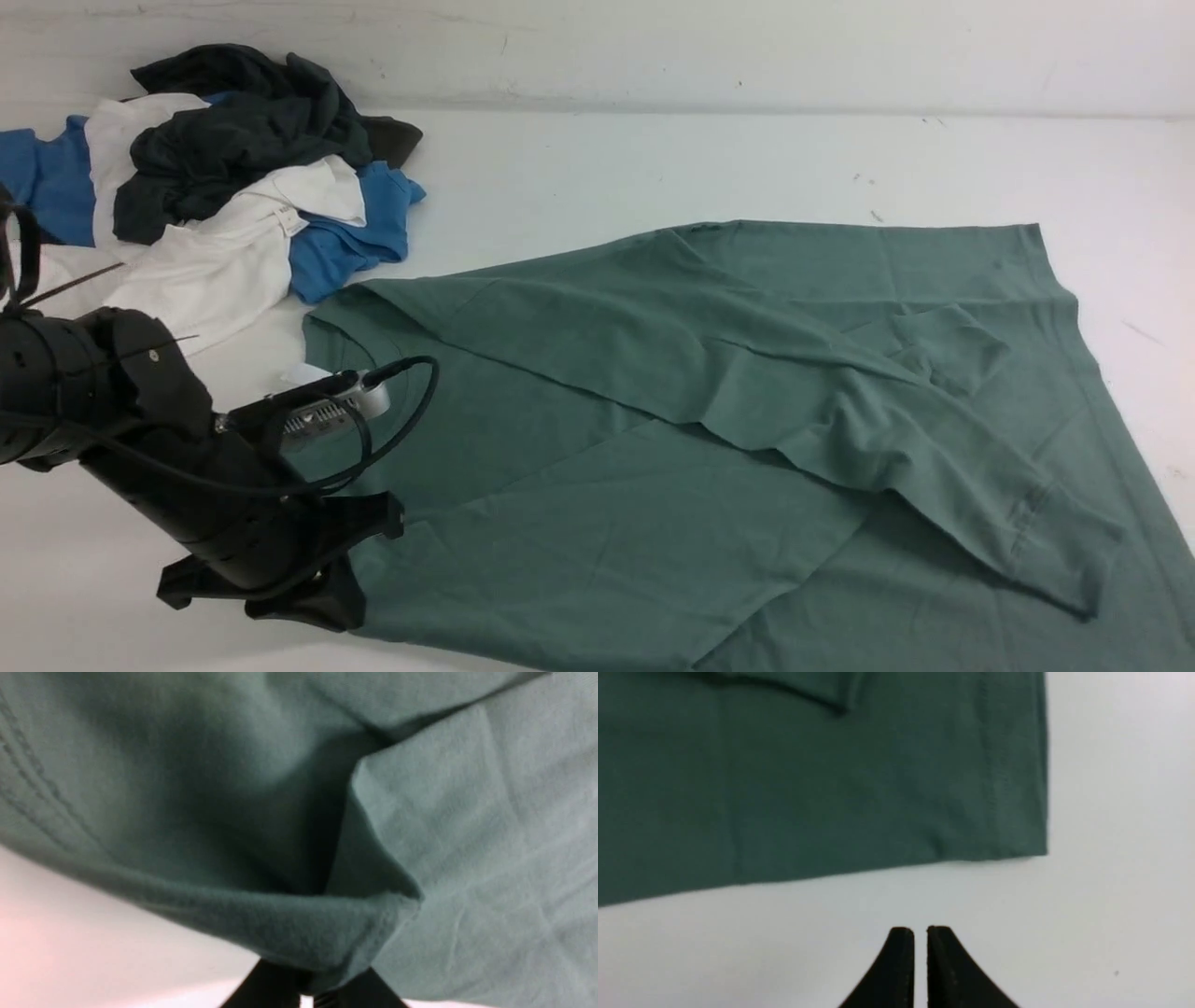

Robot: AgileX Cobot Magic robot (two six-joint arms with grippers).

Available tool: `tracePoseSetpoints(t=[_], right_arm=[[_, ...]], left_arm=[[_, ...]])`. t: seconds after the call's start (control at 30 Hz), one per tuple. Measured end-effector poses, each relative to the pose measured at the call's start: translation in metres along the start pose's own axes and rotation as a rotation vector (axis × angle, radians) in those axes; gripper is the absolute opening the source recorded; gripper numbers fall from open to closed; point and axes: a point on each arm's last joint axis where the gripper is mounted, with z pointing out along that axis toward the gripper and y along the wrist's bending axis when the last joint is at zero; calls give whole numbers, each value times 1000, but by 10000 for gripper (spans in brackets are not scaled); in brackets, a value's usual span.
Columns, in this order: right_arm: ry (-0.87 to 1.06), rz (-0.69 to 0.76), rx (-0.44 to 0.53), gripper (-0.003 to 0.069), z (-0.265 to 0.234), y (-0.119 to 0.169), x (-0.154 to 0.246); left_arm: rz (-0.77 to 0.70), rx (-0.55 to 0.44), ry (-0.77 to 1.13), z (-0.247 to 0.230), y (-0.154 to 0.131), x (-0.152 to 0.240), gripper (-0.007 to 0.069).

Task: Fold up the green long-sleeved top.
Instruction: Use both arms simultaneously to clamp the lower edge of the clothing fabric

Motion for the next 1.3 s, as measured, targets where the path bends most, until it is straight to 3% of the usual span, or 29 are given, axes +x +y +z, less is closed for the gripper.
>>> tracePoseSetpoints(t=[0.13,0.27,0.43,0.6,0.77,0.9,1.03,1.3], right_arm=[[106,0,22,108,19,-1,-6],[252,-23,68,211,50,-4,-13],[281,-39,101,329,74,-5,-29],[292,-40,103,350,83,-5,-38],[315,-61,81,256,86,-3,-40],[325,-62,52,46,87,0,-41],[328,-72,61,27,84,-1,-39],[383,-36,106,24,49,-7,-3]], left_arm=[[2,-17,4,-5,9,-1,10],[12,-27,-1,-7,13,-2,10],[21,-27,0,-7,13,-2,10],[21,-27,0,-7,13,-2,10],[21,-27,0,-7,13,-2,10],[22,-26,2,-7,13,-2,10],[28,-20,8,-13,11,4,10],[97,-3,10,-31,3,51,10]])
